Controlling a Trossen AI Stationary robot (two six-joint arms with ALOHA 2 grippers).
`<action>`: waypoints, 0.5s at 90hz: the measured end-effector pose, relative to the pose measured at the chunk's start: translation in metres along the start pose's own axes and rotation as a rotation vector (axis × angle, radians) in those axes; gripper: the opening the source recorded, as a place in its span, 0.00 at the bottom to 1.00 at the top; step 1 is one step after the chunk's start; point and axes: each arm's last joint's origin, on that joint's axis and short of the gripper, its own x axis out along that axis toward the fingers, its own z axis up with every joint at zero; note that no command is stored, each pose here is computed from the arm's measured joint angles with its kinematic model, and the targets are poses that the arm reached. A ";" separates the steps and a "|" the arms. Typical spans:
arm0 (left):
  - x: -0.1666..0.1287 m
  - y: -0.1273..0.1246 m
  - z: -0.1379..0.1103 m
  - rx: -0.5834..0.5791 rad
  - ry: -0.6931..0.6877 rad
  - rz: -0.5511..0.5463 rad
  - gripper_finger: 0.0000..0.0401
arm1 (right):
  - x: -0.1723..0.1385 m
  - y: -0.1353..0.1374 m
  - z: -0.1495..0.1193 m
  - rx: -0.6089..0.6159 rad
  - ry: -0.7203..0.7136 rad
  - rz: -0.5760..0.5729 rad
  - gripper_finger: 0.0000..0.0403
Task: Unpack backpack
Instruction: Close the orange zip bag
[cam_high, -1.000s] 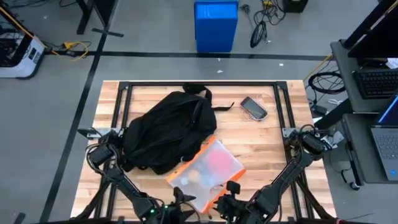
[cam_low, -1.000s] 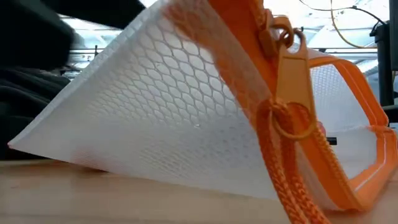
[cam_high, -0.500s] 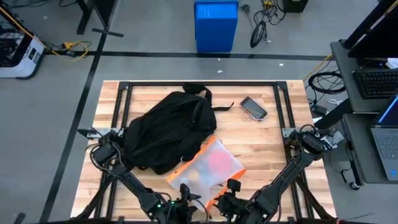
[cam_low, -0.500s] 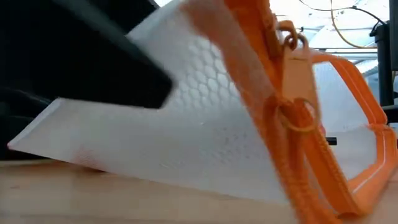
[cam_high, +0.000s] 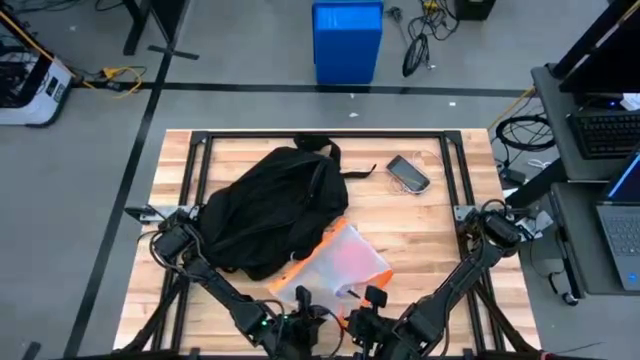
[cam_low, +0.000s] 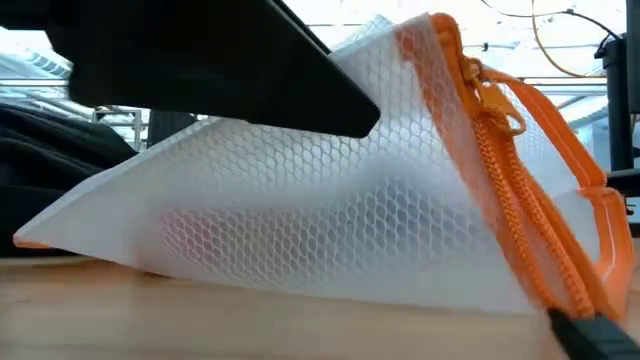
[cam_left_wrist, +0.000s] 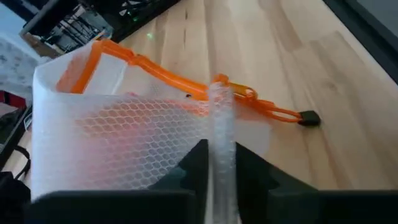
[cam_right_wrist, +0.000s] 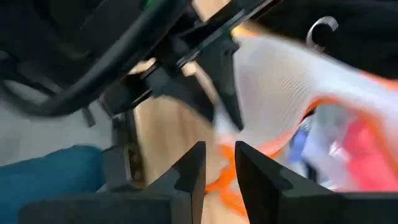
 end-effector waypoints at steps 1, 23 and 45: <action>0.000 0.000 0.000 0.000 0.001 0.001 0.06 | 0.000 0.000 -0.001 0.003 0.006 0.004 0.18; 0.002 0.003 -0.001 0.013 0.007 0.041 0.00 | -0.015 0.010 -0.020 0.032 0.079 0.044 0.18; 0.002 0.004 0.000 0.019 0.006 0.077 0.00 | 0.002 0.003 -0.034 0.019 -0.001 -0.072 0.32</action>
